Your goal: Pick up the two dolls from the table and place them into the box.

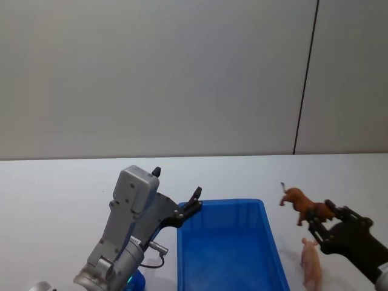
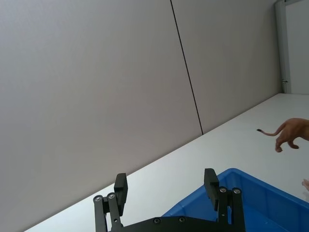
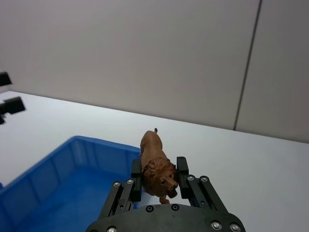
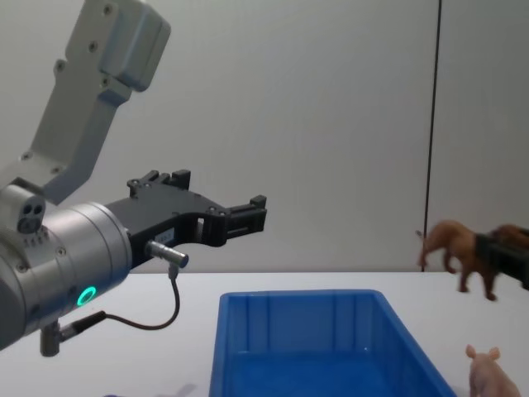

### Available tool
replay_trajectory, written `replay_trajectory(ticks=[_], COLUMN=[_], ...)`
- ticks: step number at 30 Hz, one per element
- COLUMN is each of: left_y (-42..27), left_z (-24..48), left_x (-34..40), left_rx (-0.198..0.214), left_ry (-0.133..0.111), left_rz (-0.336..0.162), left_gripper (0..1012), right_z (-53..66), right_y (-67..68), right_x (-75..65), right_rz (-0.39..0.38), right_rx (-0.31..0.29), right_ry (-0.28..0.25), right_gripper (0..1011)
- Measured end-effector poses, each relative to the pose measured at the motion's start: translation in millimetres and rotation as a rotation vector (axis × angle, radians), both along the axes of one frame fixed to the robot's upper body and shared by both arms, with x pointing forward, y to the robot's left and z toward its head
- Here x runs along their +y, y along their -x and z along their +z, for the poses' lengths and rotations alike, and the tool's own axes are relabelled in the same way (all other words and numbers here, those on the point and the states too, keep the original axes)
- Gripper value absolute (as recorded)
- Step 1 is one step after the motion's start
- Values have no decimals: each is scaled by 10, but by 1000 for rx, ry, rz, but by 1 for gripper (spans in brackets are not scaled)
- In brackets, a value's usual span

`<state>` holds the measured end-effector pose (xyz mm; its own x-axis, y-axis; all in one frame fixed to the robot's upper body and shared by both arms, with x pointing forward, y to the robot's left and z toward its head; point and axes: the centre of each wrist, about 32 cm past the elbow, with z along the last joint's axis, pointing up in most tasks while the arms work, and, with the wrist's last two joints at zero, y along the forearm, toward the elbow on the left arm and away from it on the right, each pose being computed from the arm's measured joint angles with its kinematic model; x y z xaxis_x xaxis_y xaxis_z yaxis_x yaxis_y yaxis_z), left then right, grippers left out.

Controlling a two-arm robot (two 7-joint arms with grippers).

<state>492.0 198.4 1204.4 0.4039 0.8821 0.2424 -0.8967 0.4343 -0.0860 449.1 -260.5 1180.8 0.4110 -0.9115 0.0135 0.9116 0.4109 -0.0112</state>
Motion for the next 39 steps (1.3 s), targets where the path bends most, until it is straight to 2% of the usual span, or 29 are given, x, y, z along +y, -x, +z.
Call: replay_trajectory(ticks=[6,12,21,23,24,29,33,39], left_y=[0,0,0,0,0,0,0,0], left_z=[0,0,0,0,0,0,0,0], left_x=[0,0,0,0,0,0,0,0], left_rx=[0,0,0,0,0,0,0,0], left_ry=[0,0,0,0,0,0,0,0], left_rz=[0,0,0,0,0,0,0,0], left_gripper=[1001,1002,1001,1002,1002,1002,1002,1002], right_z=[27,-16,-85,-89,-98,-120,-128,-128], right_y=[-118,-236,-377,-384,-398,-416,-411,-333], right_x=[134,257,384,390,402,413,405,353], right_rz=[93,157,201,201,202,187,167,106], right_rx=[-6,13,40,42,45,53,55,58], right_ry=[-31,-50,-60,-60,-60,-56,-51,-37], right_gripper=[412,415,675,731,794,932,1001,1001])
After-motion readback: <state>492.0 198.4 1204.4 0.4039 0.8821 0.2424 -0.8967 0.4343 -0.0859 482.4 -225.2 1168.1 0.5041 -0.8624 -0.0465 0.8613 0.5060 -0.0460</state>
